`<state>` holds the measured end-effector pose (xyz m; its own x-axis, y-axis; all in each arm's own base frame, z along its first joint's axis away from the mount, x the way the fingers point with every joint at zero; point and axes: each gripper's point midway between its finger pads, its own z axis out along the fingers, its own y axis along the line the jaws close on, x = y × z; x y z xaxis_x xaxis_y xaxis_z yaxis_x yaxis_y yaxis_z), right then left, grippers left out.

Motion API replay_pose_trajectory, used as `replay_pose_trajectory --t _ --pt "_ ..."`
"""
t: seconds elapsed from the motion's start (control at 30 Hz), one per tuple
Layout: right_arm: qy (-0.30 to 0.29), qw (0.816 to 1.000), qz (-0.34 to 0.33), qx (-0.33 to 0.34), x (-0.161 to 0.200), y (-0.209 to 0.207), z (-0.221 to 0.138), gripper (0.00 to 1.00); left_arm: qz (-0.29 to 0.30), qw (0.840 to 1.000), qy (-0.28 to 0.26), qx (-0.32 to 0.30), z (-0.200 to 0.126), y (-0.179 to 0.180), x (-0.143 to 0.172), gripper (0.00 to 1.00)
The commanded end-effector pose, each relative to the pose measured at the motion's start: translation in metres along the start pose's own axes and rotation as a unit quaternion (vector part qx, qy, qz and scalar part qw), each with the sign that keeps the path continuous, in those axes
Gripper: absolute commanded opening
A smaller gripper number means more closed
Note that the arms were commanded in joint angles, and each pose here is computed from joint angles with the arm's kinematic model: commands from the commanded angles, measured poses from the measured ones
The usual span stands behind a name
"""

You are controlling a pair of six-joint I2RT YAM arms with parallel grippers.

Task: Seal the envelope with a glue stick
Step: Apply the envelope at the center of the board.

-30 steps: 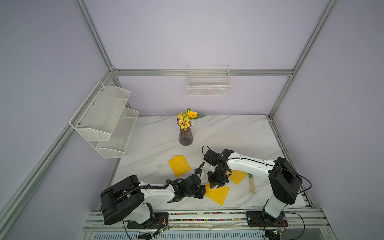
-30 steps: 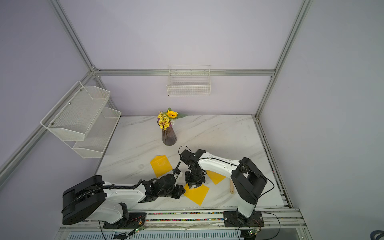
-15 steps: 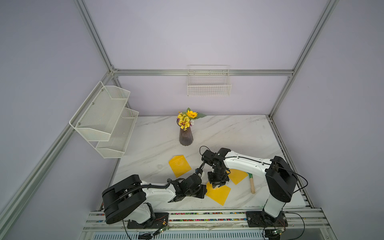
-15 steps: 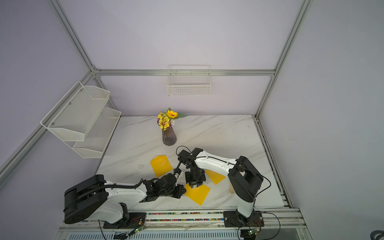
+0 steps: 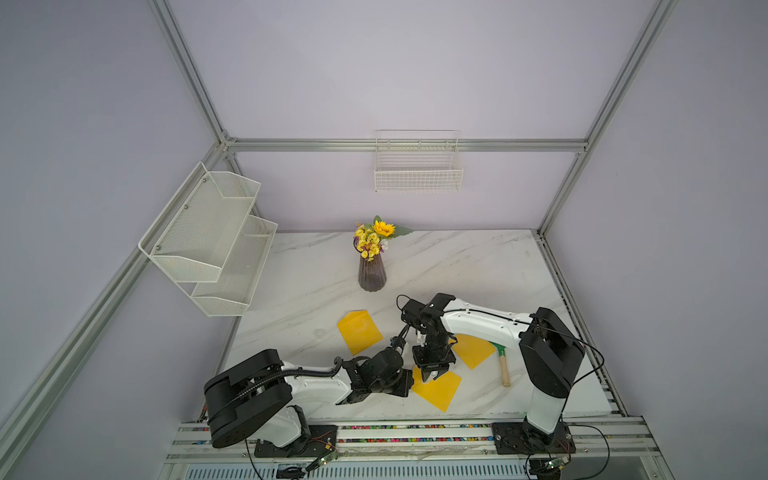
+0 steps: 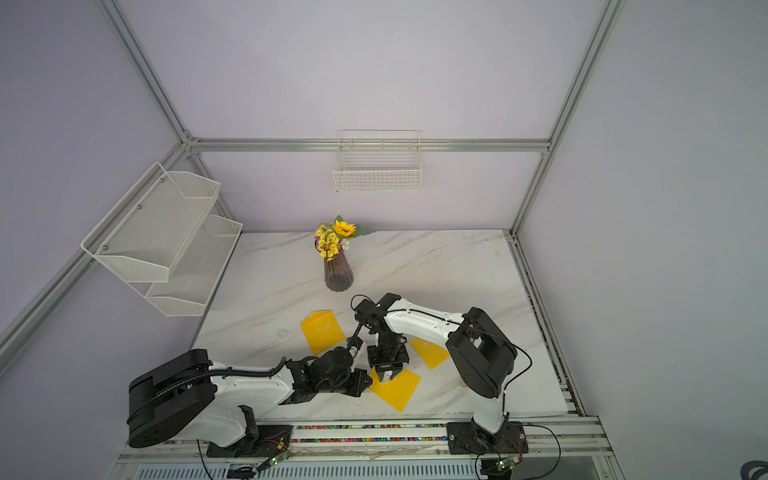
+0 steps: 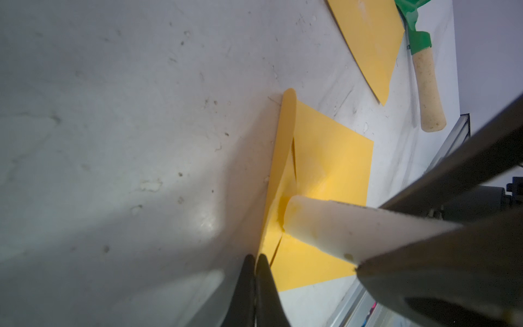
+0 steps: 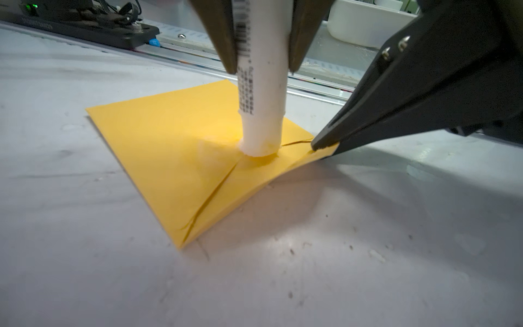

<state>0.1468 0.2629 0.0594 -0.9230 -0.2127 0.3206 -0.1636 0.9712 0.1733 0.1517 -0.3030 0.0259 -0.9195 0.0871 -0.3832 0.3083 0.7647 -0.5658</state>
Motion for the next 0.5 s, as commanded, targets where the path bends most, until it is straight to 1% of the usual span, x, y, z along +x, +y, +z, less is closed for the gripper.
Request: replay_pose_trajectory --t 0.0,0.1,0.17,0.27,0.3,0.33,0.4,0.47 --pt "0.028 0.999 -0.006 0.015 0.003 -0.003 0.016 0.0 -0.006 1.0 -0.005 -0.001 -0.002 0.001 -0.001 0.04" --pt "-0.011 0.994 0.018 0.108 -0.009 -0.032 0.005 0.0 -0.005 1.0 -0.004 0.001 -0.003 0.001 0.0 0.04" --pt "-0.025 0.985 0.028 0.17 -0.013 -0.052 -0.003 0.0 -0.005 1.0 -0.004 -0.001 -0.003 0.002 0.001 0.04" --pt "-0.039 0.977 0.031 0.205 -0.019 -0.062 -0.01 0.0 -0.006 1.0 -0.005 -0.001 -0.002 0.004 0.001 0.04" --pt "-0.04 0.977 0.031 0.205 -0.02 -0.061 -0.009 0.0 -0.006 1.0 -0.005 -0.002 -0.002 0.004 0.001 0.04" --pt "-0.036 0.98 0.029 0.191 -0.02 -0.056 -0.006 0.0 -0.006 1.0 -0.005 -0.002 -0.002 0.004 0.002 0.04" --pt "-0.022 0.991 0.019 0.129 -0.019 -0.035 0.005 0.0 -0.006 1.0 -0.006 0.0 -0.003 0.003 0.001 0.04" --pt "-0.012 0.999 0.008 0.049 -0.018 -0.008 0.013 0.0 -0.006 1.0 -0.006 -0.001 -0.002 0.004 0.001 0.04"
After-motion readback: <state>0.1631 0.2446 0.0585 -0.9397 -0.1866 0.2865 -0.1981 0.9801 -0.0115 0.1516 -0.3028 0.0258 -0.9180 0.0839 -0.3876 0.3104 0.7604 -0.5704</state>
